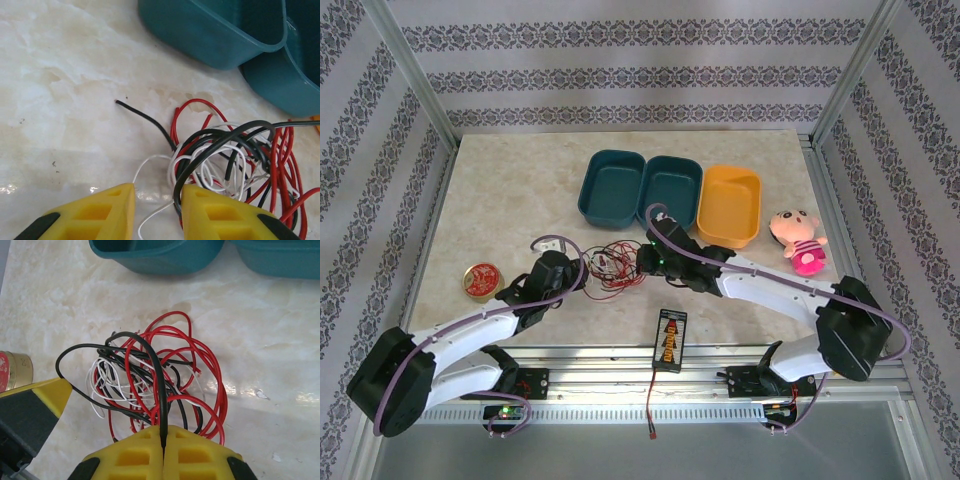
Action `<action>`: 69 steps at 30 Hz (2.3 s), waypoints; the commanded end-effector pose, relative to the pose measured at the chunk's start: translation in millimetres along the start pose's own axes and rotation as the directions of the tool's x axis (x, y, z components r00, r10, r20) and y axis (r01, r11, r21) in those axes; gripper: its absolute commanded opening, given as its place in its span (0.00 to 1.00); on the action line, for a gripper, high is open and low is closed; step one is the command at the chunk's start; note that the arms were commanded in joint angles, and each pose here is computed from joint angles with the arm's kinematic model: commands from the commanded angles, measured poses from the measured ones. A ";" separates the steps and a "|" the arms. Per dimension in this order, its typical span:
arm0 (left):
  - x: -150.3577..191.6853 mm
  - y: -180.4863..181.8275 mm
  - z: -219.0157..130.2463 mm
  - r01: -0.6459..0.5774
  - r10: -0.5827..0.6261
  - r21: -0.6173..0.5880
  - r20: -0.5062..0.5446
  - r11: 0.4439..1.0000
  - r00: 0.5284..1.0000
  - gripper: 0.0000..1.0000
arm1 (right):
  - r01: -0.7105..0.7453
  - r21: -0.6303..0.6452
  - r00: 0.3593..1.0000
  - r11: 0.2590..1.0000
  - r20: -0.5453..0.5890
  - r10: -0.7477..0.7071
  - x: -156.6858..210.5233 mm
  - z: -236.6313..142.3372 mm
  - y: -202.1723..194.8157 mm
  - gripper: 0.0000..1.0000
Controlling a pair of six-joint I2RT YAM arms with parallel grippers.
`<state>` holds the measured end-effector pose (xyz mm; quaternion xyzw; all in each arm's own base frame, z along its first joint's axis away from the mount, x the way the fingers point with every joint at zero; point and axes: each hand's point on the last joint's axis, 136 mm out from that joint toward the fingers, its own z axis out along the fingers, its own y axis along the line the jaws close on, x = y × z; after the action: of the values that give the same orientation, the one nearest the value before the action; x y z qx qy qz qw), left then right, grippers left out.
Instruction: Untangle the cables
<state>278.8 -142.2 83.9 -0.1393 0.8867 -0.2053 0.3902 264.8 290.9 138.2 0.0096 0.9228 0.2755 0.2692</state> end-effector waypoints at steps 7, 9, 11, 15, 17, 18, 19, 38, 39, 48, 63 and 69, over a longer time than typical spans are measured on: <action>0.9 7.1 0.3 0.008 -0.008 -0.006 -0.008 1.000 1.000 0.30 | 0.030 0.013 0.991 0.999 0.133 -0.032 -23.5 -30.3 -10.0 0.00; -1.5 1.0 0.1 -0.002 0.002 0.014 -0.010 1.000 1.000 0.30 | 0.032 0.004 0.990 0.999 0.136 -0.032 -23.5 -30.6 -8.3 0.00; -5.0 -10.5 -0.6 -0.024 0.025 0.057 -0.013 0.998 1.000 0.32 | 0.031 0.000 0.991 1.000 0.132 -0.030 -22.9 -29.1 -6.9 0.00; -11.4 -42.3 -3.5 -0.060 0.064 0.192 -0.018 0.980 0.998 0.41 | 0.034 -0.023 0.992 0.999 0.122 -0.031 -23.1 -25.0 0.9 0.00; -12.9 -60.8 -5.7 -0.070 0.080 0.267 -0.026 0.961 0.996 0.46 | 0.041 -0.032 0.992 0.999 0.117 -0.037 -23.3 -23.0 6.0 0.00; -14.1 -68.0 -6.3 -0.073 0.085 0.293 -0.028 0.953 0.996 0.50 | 0.043 -0.037 0.992 0.998 0.118 -0.038 -24.6 -22.8 8.6 0.00; -13.5 -75.4 -6.2 -0.079 0.094 0.318 -0.033 0.945 0.995 0.54 | 0.048 -0.043 0.992 0.998 0.117 -0.043 -25.6 -22.6 11.3 0.00; -12.9 -67.7 7.7 -0.075 0.078 0.267 -0.002 0.961 0.997 0.85 | 0.197 -0.212 0.936 0.957 0.330 -0.120 -84.3 -97.6 78.7 0.00; -12.5 -68.8 7.7 -0.082 0.086 0.271 -0.004 0.959 0.996 0.85 | 0.207 -0.232 0.934 0.950 0.336 -0.121 -85.6 -100.7 84.0 0.00; -7.7 -77.2 11.2 -0.101 0.117 0.302 -0.034 0.948 0.993 0.85 | 0.284 -0.260 0.903 0.923 0.395 -0.167 -102.3 -119.4 107.5 0.00; -9.9 -84.9 18.2 -0.138 0.160 0.296 -0.051 0.945 0.986 0.87 | 0.247 -0.123 0.819 0.961 0.557 -0.139 -141.2 -187.2 69.8 0.00; -13.2 -111.4 8.0 -0.183 0.196 0.436 0.014 0.881 0.980 0.87 | 0.273 -0.196 0.838 0.942 0.529 -0.133 -136.2 -185.2 85.7 0.00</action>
<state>303.6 -216.0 113.5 -0.0089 0.8678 -0.3175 0.3822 280.7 239.9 359.4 -0.0428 0.7854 0.3252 0.5249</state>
